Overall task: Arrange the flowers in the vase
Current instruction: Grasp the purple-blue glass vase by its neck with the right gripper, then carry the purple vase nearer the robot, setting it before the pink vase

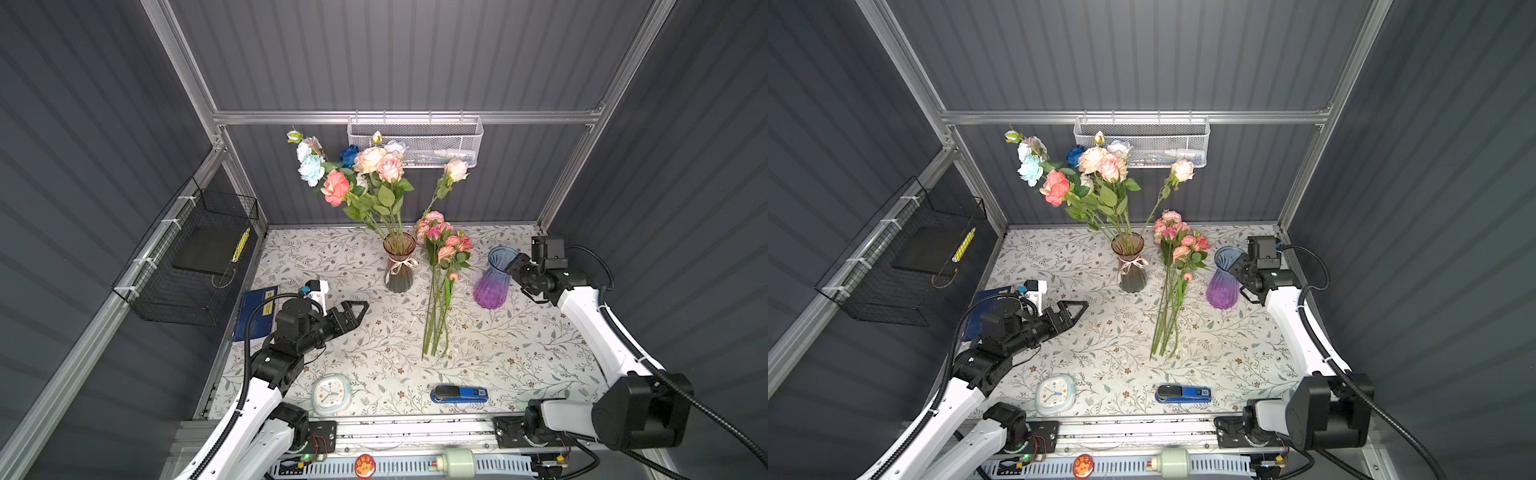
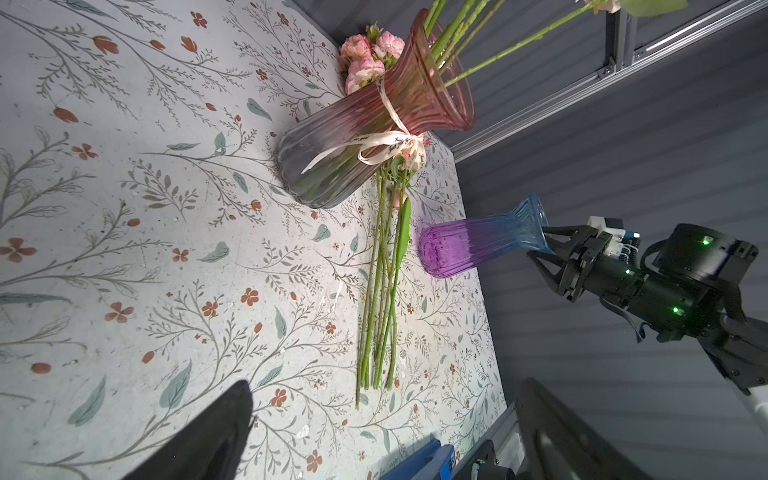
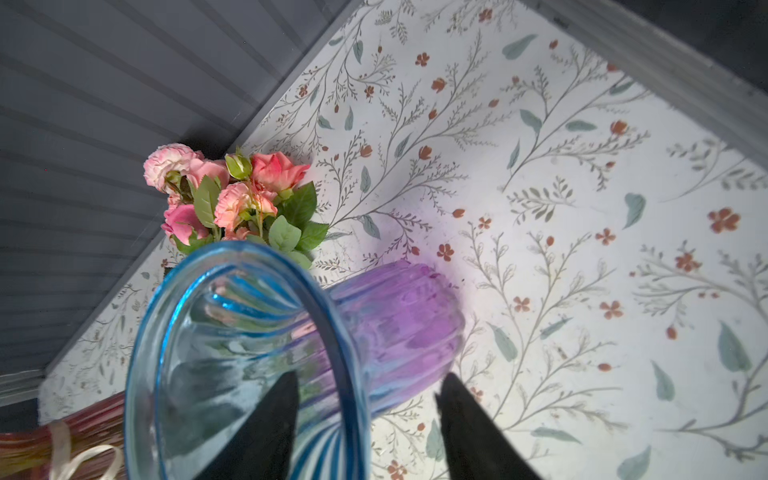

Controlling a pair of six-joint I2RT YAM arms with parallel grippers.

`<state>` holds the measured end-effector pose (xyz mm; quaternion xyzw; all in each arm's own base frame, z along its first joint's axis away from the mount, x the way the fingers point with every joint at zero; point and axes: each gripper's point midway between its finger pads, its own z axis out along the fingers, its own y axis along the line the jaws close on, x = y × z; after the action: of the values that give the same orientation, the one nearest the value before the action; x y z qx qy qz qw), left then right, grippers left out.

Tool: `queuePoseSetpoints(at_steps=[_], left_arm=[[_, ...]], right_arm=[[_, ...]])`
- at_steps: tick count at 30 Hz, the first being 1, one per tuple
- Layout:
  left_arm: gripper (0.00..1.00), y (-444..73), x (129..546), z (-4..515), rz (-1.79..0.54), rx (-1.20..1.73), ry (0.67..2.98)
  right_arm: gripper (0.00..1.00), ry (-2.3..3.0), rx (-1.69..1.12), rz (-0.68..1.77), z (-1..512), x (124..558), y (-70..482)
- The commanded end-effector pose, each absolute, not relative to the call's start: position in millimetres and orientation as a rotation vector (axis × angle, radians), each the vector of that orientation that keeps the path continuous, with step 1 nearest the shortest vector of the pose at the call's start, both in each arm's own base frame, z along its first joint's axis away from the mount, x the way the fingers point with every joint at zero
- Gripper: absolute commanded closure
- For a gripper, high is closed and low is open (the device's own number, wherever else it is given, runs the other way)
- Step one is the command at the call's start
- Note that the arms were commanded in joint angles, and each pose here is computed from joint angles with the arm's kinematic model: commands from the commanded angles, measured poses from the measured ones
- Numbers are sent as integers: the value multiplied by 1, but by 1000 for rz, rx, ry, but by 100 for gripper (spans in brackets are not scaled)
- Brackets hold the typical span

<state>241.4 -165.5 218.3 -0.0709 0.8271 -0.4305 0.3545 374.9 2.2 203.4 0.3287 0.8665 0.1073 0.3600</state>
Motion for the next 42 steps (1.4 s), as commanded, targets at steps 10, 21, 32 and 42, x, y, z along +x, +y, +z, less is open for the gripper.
queuePoseSetpoints(at_steps=[10,21,32,42], left_arm=[[0,-166,240,230,-1100,-148,2124],[0,-166,240,233,-1091,-144,2140],[0,-166,241,237,-1086,-133,2139],[0,-166,241,235,-1076,-126,2147]], right_arm=[[89,2234,836,262,200,366,-10],[100,2039,611,501,276,337,27],[100,2140,67,800,341,267,153],[100,2471,-308,920,298,239,257]])
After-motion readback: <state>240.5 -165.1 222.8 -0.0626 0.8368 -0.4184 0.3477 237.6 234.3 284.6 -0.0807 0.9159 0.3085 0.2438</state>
